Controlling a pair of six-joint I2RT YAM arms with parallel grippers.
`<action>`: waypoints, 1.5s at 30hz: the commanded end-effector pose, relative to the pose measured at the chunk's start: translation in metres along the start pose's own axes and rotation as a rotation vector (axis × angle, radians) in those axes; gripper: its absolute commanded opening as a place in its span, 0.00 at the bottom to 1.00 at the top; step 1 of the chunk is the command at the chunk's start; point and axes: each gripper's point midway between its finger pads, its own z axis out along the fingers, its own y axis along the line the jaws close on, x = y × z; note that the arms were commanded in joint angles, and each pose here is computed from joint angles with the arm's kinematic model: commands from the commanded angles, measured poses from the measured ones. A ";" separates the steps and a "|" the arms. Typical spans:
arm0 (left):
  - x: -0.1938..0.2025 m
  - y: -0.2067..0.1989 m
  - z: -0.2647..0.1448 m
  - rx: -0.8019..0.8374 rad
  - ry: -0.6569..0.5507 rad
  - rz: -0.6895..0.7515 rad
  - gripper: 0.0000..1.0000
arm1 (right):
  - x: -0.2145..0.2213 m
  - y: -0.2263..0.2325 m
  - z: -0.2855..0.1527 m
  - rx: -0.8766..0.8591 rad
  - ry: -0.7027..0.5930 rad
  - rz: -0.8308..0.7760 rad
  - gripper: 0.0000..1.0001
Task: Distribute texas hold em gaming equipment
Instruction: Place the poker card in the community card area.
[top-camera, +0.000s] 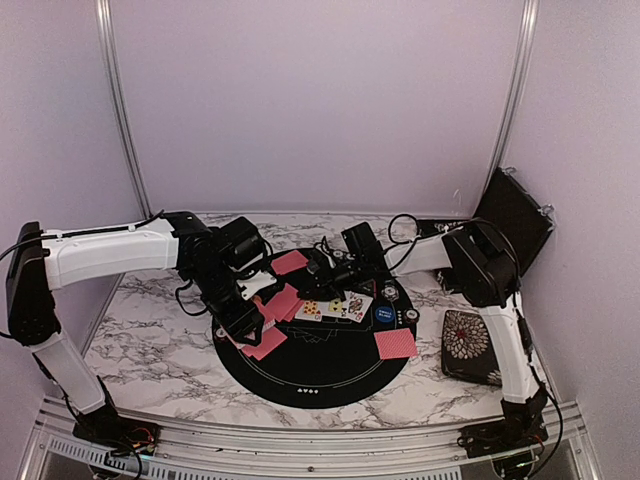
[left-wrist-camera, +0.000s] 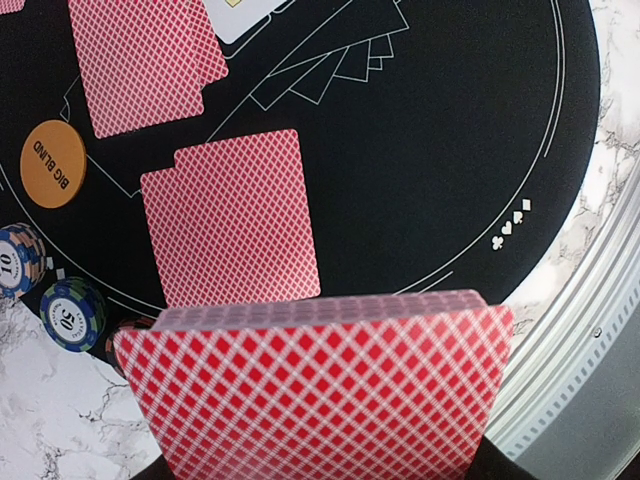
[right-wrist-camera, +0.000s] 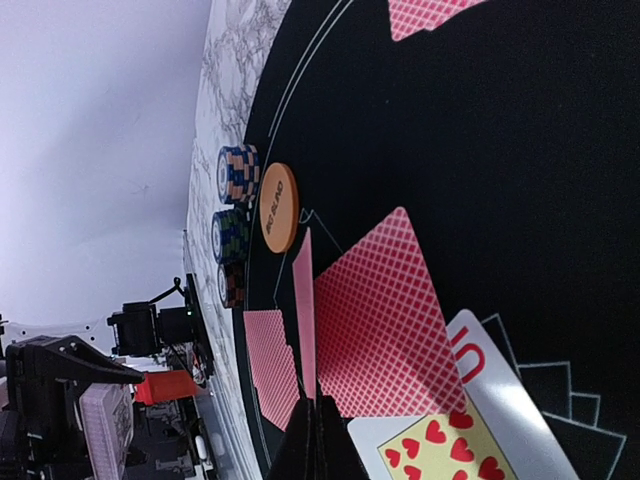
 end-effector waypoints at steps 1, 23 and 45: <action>-0.001 0.000 -0.008 0.001 -0.028 -0.002 0.55 | -0.005 -0.007 0.007 0.041 0.006 -0.014 0.00; -0.001 0.000 -0.007 0.002 -0.027 -0.004 0.55 | -0.023 -0.015 0.023 0.148 0.007 -0.074 0.00; 0.000 0.000 -0.007 0.002 -0.025 -0.006 0.55 | -0.032 -0.010 0.033 0.242 0.011 -0.160 0.03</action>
